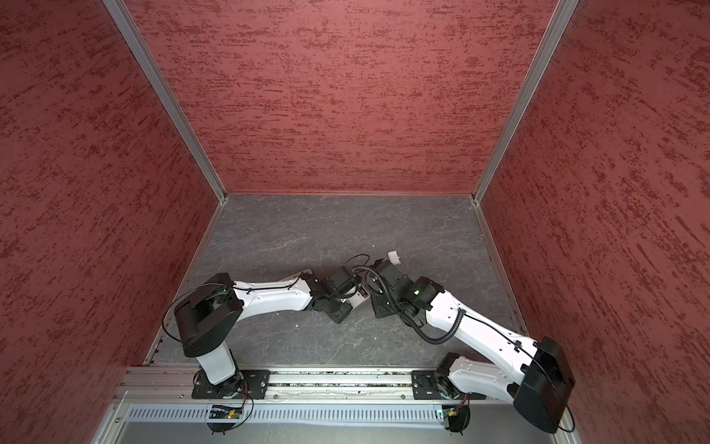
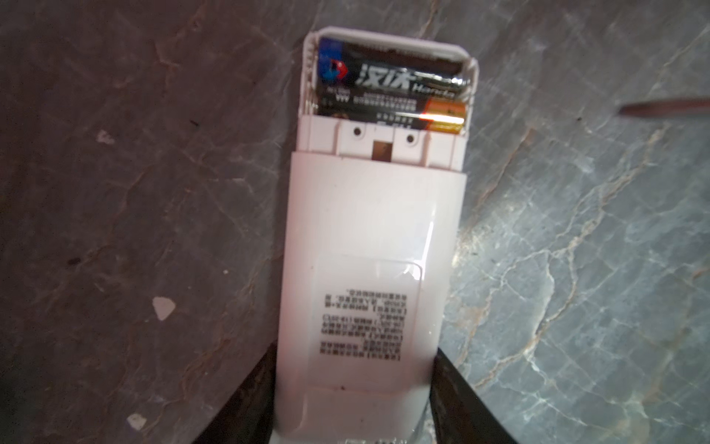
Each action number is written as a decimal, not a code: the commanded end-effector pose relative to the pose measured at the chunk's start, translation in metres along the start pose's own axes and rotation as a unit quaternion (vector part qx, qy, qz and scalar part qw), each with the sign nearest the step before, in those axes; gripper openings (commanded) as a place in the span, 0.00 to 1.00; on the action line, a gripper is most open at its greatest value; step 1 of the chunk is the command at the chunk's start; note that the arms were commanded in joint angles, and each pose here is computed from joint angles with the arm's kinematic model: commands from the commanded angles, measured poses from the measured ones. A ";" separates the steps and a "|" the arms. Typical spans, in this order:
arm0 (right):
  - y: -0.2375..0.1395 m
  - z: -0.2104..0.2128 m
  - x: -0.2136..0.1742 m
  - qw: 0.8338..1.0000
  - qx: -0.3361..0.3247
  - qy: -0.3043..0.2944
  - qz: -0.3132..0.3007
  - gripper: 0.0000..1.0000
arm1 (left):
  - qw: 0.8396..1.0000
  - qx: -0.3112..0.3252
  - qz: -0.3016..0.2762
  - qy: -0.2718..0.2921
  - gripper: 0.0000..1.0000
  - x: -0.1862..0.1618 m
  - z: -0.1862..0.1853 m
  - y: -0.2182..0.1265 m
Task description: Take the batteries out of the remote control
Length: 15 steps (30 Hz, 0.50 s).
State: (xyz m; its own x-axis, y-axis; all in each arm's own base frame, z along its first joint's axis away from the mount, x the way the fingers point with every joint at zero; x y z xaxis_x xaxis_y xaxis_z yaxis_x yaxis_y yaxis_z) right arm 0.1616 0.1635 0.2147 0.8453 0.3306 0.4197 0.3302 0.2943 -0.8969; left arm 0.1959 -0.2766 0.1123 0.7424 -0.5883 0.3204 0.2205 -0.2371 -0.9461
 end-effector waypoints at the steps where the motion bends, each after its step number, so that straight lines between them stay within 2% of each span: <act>1: -0.002 -0.001 0.008 1.000 -0.018 -0.017 -0.008 0.00 | 0.999 -0.009 0.037 0.004 0.59 -0.017 0.003 0.008; 15: 0.007 0.004 0.023 0.999 -0.029 -0.029 -0.012 0.00 | 0.999 -0.015 0.043 0.009 0.59 -0.019 0.002 0.009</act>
State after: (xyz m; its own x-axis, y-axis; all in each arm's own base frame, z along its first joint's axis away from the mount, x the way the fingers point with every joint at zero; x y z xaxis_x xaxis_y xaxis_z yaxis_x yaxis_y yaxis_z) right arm 0.1733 0.1729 0.2105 0.8333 0.3767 0.4046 0.3272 0.2537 -0.9102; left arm 0.1953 -0.2755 0.1119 0.7333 -0.5964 0.3265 0.2226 -0.2431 -0.9441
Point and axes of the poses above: each gripper's point midway between its finger pads, its own y axis out along the fingers, its own z axis along the line the jaws close on, x = y × z, the point moved 10 cm from there along -y, back along the fingers, and after that the axes turned 6 degrees about -y, right-handed, at the moved point
